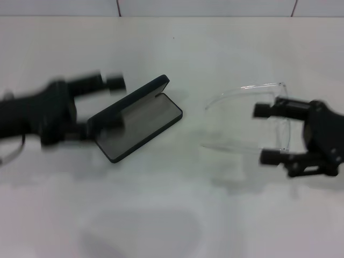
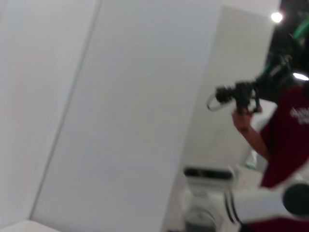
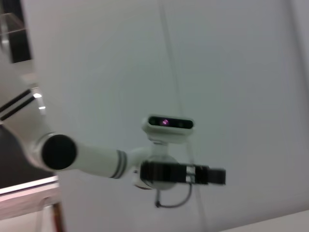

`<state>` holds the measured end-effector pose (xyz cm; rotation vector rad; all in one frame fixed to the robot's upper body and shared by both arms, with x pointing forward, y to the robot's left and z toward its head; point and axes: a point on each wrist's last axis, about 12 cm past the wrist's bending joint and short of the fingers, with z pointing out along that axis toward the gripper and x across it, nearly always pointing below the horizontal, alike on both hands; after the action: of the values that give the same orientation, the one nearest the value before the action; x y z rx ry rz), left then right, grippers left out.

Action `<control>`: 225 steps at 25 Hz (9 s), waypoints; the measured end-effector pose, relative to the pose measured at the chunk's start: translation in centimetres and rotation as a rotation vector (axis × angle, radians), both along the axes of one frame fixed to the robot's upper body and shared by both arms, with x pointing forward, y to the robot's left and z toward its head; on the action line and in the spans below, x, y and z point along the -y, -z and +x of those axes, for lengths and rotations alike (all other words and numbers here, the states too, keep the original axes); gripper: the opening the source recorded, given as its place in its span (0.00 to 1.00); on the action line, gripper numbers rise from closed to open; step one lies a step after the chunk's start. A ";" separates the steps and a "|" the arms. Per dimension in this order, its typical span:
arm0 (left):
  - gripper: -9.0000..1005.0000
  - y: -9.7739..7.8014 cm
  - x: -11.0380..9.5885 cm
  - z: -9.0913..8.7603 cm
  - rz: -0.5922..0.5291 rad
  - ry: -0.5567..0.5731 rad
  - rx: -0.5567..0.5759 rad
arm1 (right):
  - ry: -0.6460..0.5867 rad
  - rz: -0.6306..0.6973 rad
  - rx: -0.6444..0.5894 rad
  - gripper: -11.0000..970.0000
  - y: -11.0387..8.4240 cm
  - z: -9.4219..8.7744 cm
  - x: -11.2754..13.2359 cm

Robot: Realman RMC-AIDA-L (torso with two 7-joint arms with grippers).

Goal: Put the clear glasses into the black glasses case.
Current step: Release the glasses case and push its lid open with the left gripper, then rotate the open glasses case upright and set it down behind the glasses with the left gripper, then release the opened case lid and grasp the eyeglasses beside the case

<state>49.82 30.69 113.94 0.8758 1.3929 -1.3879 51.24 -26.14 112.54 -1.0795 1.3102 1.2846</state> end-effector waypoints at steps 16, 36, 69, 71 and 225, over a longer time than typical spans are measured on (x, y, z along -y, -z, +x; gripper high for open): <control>0.70 -5.9 5.6 10.6 0.457 -0.299 -0.228 | 0.335 0.070 -0.012 0.89 1.6 -3.7 7.4; 0.70 -4.9 14.2 7.4 1.233 -0.481 -0.134 | 0.392 0.060 -0.011 0.89 2.1 -4.1 8.7; 0.40 -1.8 16.0 8.9 1.415 -0.410 -0.093 | 0.498 0.110 0.018 0.89 2.3 -4.7 9.7; 0.29 -1.9 16.2 8.8 1.415 -0.406 -0.085 | 0.528 0.131 0.022 0.89 2.4 -4.9 10.0; 0.43 -7.0 12.2 3.7 0.638 -0.362 0.407 | 0.853 -0.914 -0.705 0.68 -4.0 13.1 -4.2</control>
<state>53.50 18.49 120.94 1.1576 1.5850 -0.4474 64.38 -21.98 116.52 -0.4338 2.6564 0.3496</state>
